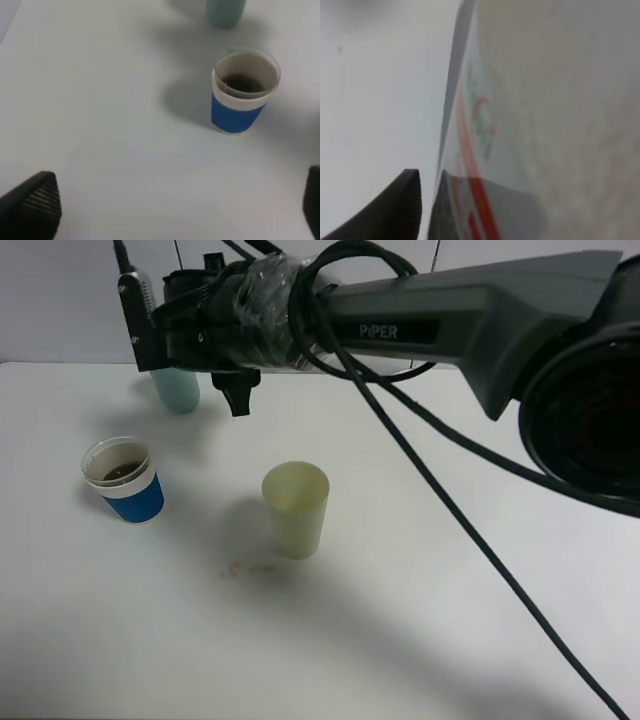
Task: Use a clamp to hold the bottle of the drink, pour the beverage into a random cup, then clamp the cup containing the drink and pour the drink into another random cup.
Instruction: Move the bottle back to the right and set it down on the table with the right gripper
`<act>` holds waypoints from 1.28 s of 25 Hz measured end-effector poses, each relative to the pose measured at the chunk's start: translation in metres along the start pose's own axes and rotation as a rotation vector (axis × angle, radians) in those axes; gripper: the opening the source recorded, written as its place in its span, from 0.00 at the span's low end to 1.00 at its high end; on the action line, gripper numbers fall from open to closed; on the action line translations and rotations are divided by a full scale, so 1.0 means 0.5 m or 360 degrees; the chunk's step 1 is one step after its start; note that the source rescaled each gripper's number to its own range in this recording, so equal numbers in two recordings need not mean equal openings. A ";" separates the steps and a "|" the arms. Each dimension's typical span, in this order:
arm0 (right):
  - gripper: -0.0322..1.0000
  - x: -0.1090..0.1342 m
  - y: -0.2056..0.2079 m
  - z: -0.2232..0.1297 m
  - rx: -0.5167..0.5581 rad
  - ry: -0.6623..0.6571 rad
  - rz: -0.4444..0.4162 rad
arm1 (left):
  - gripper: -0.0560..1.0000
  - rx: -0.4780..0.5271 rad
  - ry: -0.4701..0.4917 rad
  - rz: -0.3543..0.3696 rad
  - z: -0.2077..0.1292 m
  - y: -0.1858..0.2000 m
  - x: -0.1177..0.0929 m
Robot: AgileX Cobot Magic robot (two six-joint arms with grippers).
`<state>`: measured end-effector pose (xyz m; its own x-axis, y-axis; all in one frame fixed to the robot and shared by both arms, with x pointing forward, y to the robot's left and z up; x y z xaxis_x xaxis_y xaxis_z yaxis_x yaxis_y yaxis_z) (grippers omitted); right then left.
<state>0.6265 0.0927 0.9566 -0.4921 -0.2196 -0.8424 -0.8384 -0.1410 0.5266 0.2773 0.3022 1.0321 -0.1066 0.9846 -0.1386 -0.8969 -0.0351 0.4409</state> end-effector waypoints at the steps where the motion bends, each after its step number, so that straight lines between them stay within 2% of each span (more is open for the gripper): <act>1: 0.04 -0.008 -0.001 -0.012 0.0010 -0.0076 -0.0003 | 0.93 0.0000 0.0000 0.0000 0.000 0.000 0.000; 4: 0.04 -0.031 0.000 -0.042 0.0034 -0.0356 -0.0017 | 0.93 0.0000 0.0000 0.0000 0.000 0.000 0.000; 5: 0.04 -0.031 0.000 -0.042 0.0034 -0.0356 -0.0017 | 0.93 0.0000 0.0000 0.0000 0.000 0.000 0.000; 9: 0.04 -0.066 0.002 -0.087 0.0062 -0.0692 -0.0055 | 0.93 0.0000 0.0000 0.0000 0.000 0.000 0.000; 12: 0.04 -0.073 0.000 -0.112 0.0076 -0.0904 -0.0018 | 0.93 0.0000 0.0000 0.0000 0.000 0.000 0.000; 17: 0.04 -0.062 -0.015 -0.140 0.0079 -0.1198 0.0120 | 0.93 0.0000 0.0000 0.0000 0.000 0.000 0.000; 23: 0.04 -0.061 -0.030 -0.144 -0.0028 -0.1414 0.0223 | 0.93 0.0000 0.0000 0.0000 0.000 0.000 0.000; 27: 0.04 -0.055 -0.042 -0.156 -0.0095 -0.1483 0.0282 | 0.93 0.0000 0.0000 0.0000 0.000 0.000 0.000; 32: 0.04 0.013 -0.067 -0.193 -0.0110 -0.1512 0.0389 | 0.93 0.0000 0.0000 0.0000 0.000 0.000 0.000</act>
<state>0.6739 0.0029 0.9443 -0.6594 0.6131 -0.4350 -0.6876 -0.2580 0.6787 0.2773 0.3022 1.0321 -0.1066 0.9846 -0.1386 -0.8969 -0.0351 0.4409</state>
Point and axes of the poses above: a point on each arm's last joint axis where the gripper is mounted, y pointing back along that axis away from the gripper, x along the wrist's bending axis when the last joint is at zero, z = x × y, the point moved 5 cm from there along -y, pointing out along that axis toward the gripper, and after that the axes turned 8 degrees about y, right-handed, at the moved point
